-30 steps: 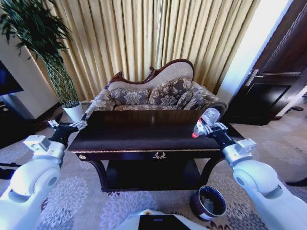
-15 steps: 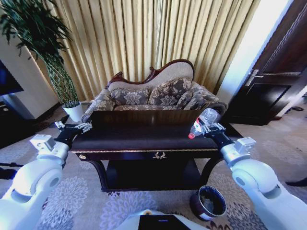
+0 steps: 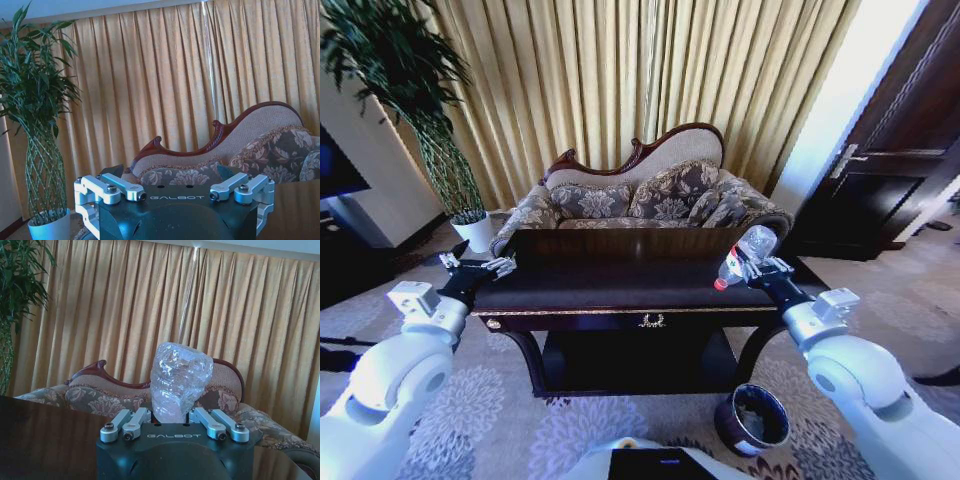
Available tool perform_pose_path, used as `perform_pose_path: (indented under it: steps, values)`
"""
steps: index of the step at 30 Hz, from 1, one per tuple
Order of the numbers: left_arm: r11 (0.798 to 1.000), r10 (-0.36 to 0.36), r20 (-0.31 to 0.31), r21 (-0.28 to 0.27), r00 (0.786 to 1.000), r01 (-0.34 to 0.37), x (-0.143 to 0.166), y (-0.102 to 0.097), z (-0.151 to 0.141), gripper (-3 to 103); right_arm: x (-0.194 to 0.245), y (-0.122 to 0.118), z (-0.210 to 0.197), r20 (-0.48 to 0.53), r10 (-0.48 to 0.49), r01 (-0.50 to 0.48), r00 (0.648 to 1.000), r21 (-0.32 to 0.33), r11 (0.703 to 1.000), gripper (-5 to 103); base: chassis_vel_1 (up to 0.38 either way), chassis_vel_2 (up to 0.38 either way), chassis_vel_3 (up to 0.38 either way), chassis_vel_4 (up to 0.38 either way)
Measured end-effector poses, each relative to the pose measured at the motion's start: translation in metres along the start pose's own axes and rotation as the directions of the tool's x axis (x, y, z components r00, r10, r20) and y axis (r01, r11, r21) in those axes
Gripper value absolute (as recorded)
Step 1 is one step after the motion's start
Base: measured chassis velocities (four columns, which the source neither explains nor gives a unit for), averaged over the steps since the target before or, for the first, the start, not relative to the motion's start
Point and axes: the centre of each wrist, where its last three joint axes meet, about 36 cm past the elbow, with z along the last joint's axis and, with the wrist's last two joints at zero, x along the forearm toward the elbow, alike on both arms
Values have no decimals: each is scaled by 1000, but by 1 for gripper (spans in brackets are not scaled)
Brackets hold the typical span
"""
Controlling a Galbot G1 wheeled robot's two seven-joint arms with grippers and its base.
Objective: Move to the front of the table and place the trash on the table into the trash bin.
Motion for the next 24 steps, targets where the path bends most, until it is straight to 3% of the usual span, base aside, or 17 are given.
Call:
perform_pose_path:
  steps: [18,24]
  values:
    - [1000,17,9,4,1000,-17,2,-5,1,100,8,1,7,4,24,-24,1000,-17,1000,28,125,-118,-126,119]
    - [1000,13,25,2,1000,-13,2,-6,3,100,12,0,40,-60,66,-69,996,-46,997,28,45,-54,-41,60]
